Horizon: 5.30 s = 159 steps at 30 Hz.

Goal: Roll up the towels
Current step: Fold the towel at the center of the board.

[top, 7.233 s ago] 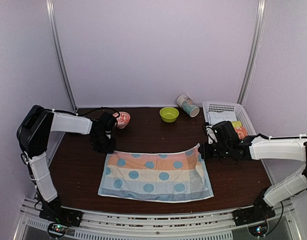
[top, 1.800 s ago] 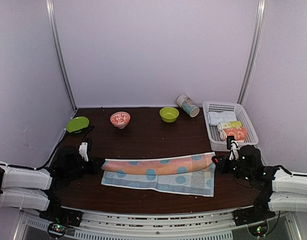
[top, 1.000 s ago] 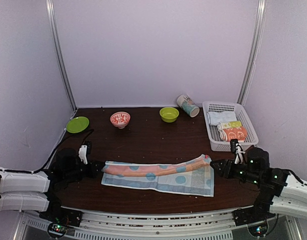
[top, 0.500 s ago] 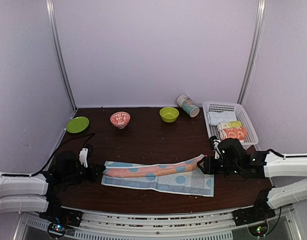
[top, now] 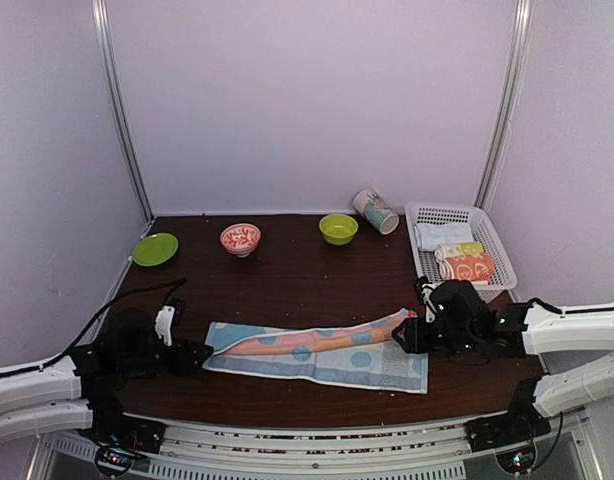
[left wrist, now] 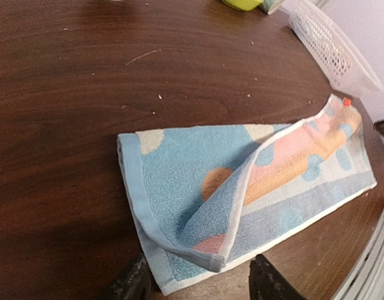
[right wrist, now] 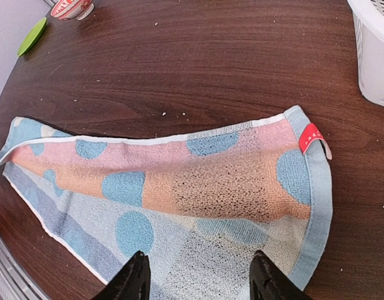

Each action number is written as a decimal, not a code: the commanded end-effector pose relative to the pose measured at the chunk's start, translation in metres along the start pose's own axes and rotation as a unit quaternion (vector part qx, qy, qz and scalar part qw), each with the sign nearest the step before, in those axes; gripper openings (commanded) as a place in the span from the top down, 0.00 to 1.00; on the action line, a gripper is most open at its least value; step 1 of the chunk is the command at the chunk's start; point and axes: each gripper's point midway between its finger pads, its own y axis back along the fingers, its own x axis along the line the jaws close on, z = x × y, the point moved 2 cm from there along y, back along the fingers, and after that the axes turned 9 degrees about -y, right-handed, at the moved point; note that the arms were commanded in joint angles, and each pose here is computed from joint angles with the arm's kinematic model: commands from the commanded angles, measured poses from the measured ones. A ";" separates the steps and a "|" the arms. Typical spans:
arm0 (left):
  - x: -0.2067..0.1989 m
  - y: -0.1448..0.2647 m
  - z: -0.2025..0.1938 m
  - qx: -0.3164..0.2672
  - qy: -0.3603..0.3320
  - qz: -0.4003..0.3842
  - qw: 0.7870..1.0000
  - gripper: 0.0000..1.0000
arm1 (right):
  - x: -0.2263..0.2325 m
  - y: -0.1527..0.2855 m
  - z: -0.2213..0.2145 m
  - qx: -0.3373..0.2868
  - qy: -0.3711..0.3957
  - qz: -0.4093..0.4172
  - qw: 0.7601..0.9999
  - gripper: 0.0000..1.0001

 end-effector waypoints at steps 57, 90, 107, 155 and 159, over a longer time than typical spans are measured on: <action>0.036 -0.041 -0.073 0.261 0.208 0.201 0.921 1.00 | 0.027 -0.002 0.047 -0.027 -0.008 -0.059 0.998 0.45; 0.042 -0.017 -0.069 0.220 0.214 0.210 0.928 1.00 | -0.014 -0.126 0.054 0.146 0.060 -0.221 0.962 0.52; 0.043 -0.016 -0.071 0.221 0.213 0.211 0.928 1.00 | -0.004 -0.128 0.080 0.110 0.031 -0.198 0.973 0.41; 0.043 -0.020 -0.073 0.228 0.215 0.212 0.926 1.00 | 0.036 -0.066 0.105 0.020 -0.003 -0.024 0.999 1.00; 0.042 -0.021 -0.073 0.229 0.215 0.211 0.926 1.00 | 0.037 -0.053 0.094 0.020 0.004 -0.003 1.000 1.00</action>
